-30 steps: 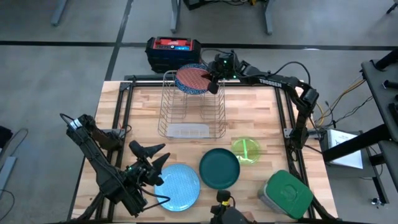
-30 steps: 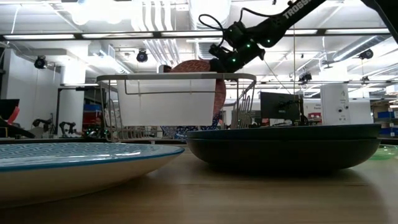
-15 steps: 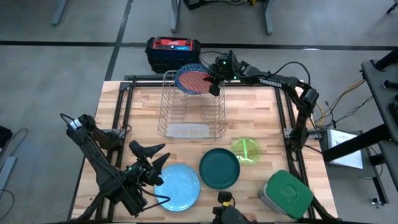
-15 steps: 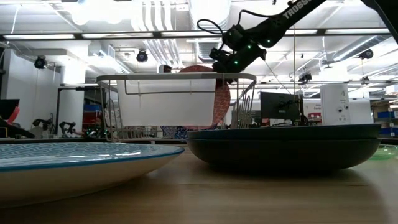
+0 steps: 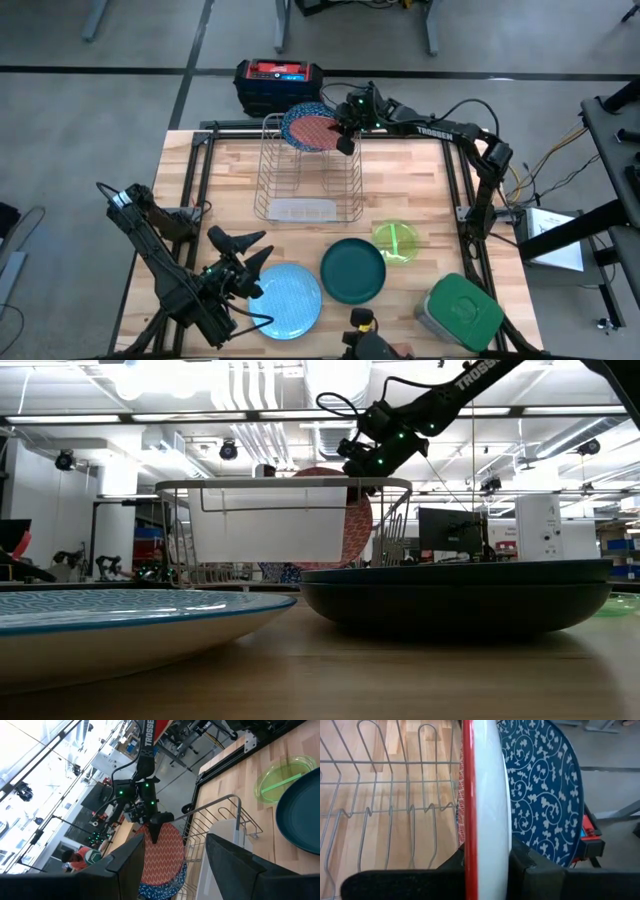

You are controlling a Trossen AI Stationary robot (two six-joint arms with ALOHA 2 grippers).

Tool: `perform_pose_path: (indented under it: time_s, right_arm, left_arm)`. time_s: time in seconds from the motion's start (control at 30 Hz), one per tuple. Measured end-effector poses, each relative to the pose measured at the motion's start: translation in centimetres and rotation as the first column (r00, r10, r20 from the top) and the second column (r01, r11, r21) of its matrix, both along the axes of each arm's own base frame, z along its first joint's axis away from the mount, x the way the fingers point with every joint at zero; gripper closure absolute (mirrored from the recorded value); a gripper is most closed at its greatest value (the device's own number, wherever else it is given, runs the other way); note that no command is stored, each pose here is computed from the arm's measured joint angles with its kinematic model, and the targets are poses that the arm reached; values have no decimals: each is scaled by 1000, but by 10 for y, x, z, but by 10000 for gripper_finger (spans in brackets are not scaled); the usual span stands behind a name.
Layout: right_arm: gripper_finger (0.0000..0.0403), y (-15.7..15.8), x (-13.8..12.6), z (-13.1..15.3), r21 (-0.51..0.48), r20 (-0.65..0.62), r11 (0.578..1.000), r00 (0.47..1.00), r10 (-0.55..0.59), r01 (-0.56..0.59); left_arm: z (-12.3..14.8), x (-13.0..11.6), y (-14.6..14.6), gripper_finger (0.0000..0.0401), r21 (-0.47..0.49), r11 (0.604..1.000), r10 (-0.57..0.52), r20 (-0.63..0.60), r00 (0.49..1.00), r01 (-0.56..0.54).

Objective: Sort dishes
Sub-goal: Put the orange patterned plate into the dish rack

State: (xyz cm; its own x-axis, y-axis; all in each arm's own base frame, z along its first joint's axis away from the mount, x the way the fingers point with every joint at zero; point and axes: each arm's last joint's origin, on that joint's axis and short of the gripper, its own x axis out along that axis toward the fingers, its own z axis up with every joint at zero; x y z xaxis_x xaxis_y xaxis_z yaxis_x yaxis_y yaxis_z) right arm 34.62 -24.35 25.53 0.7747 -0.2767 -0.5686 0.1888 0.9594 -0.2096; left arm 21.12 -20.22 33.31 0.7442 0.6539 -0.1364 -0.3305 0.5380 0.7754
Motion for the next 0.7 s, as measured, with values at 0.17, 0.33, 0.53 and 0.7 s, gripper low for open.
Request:
perform_pose_path:
  time_s: [0.17,0.33,0.53,0.7]
  right_arm:
    - [373,0,0,0,0,0,1000,1000,0,0]
    - [370,0,0,0,2,1,1000,1000,-1,1]
    - [371,0,0,0,2,1,1000,1000,-1,1]
    - [368,0,0,-1,2,-1,1000,1000,0,0]
  left_arm:
    - [0,0,0,201,0,1000,0,0,1000,0]
    - [0,0,0,201,0,1000,0,0,1000,0]
    - [0,0,0,201,0,1000,0,0,1000,0]
    - [0,0,0,201,0,1000,0,0,1000,0]
